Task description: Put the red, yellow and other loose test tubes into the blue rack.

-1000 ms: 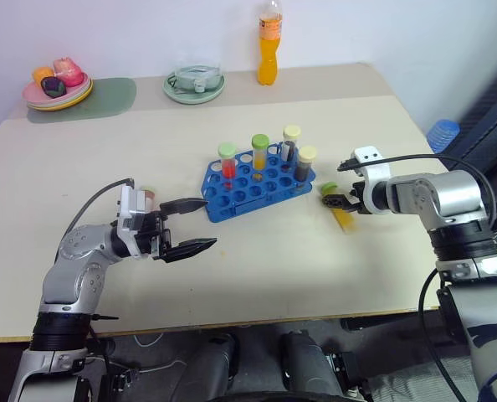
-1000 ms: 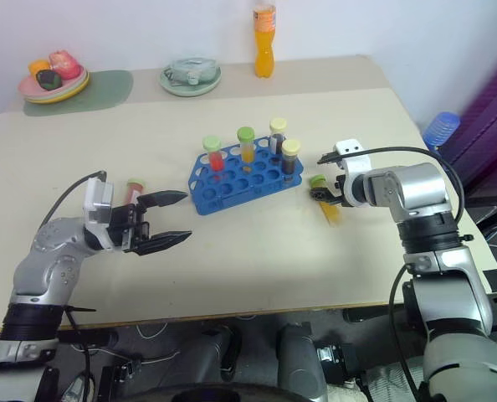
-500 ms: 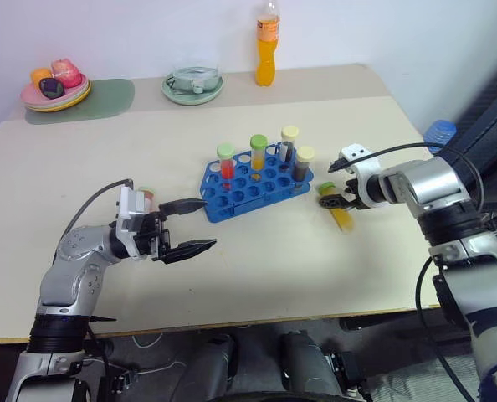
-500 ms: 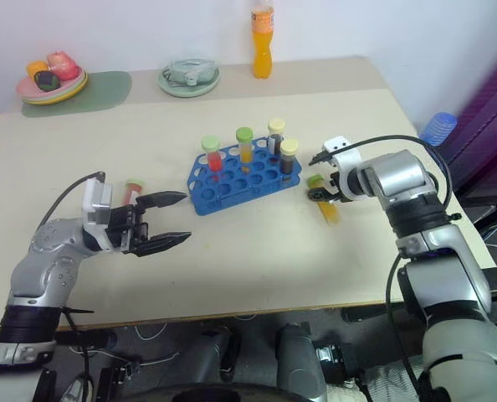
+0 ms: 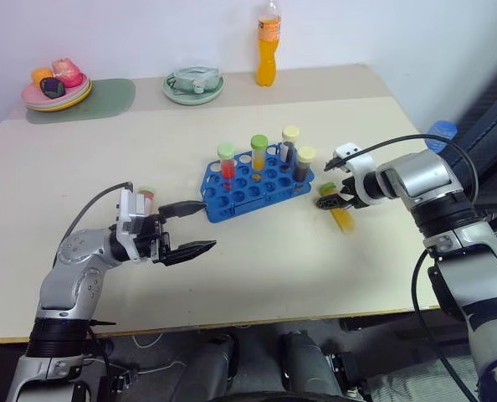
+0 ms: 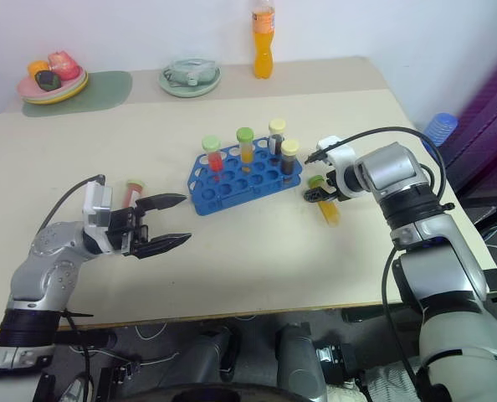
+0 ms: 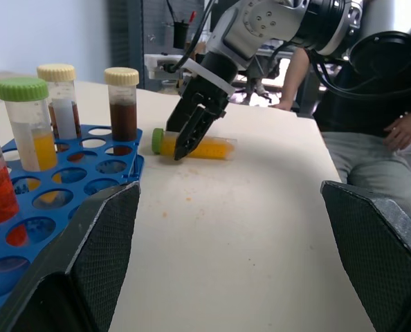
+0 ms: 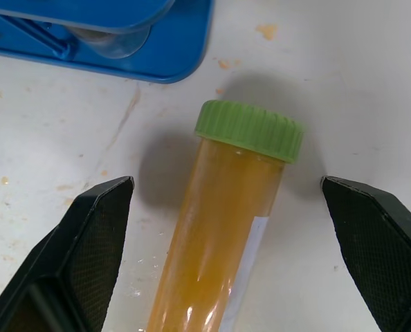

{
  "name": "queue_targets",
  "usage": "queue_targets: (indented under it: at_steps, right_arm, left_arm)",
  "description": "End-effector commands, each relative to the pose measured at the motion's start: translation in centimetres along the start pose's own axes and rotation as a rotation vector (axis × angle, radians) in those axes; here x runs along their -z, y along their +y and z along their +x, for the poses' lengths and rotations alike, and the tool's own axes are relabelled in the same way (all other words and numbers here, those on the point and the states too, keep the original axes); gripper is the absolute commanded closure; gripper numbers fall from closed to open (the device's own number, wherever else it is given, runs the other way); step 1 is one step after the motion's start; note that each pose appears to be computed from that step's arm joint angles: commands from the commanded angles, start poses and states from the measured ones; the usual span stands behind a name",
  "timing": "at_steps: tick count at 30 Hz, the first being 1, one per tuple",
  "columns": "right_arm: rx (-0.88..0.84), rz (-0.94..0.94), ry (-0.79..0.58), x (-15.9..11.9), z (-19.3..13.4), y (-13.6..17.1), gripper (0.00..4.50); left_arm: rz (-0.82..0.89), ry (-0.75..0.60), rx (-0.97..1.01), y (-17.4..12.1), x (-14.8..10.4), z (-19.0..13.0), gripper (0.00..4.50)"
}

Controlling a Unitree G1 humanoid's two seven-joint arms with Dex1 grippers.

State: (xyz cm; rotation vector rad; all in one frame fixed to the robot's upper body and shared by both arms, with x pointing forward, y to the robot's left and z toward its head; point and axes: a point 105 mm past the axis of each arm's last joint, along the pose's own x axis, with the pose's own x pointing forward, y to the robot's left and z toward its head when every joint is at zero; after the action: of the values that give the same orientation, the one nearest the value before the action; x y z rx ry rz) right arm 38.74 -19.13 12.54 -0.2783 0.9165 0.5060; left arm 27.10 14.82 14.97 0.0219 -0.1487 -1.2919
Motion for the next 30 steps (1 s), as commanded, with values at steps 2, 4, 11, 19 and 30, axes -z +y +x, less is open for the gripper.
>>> queue_targets:
  at_steps: [2, 4, 11, 19, 30]
  right_arm:
    - [-0.073, 0.046, 0.073, 0.8, 0.8, 1.2, 0.09]
    - [-0.08, 0.062, 0.087, 0.9, 0.9, 1.2, 0.09]
    - [-0.067, 0.077, 0.139, 1.8, 0.4, 0.3, 0.09]
    - [-0.022, 0.08, 0.188, 3.0, 0.6, -1.2, 0.31]
    - [-0.023, -0.092, 0.179, 3.4, 1.7, -1.5, 3.39]
  left_arm:
    - [0.029, -0.022, 0.023, -0.1, -0.7, 0.5, 0.21]
    - [0.027, -0.026, 0.023, -0.2, -0.7, 0.6, 0.21]
    - [0.016, -0.037, 0.02, -0.5, -0.3, 0.7, 0.21]
    - [0.006, -0.049, 0.014, -0.7, 0.0, 0.9, 0.21]
    - [0.01, -0.044, 0.006, -0.5, 0.1, 0.5, 0.21]
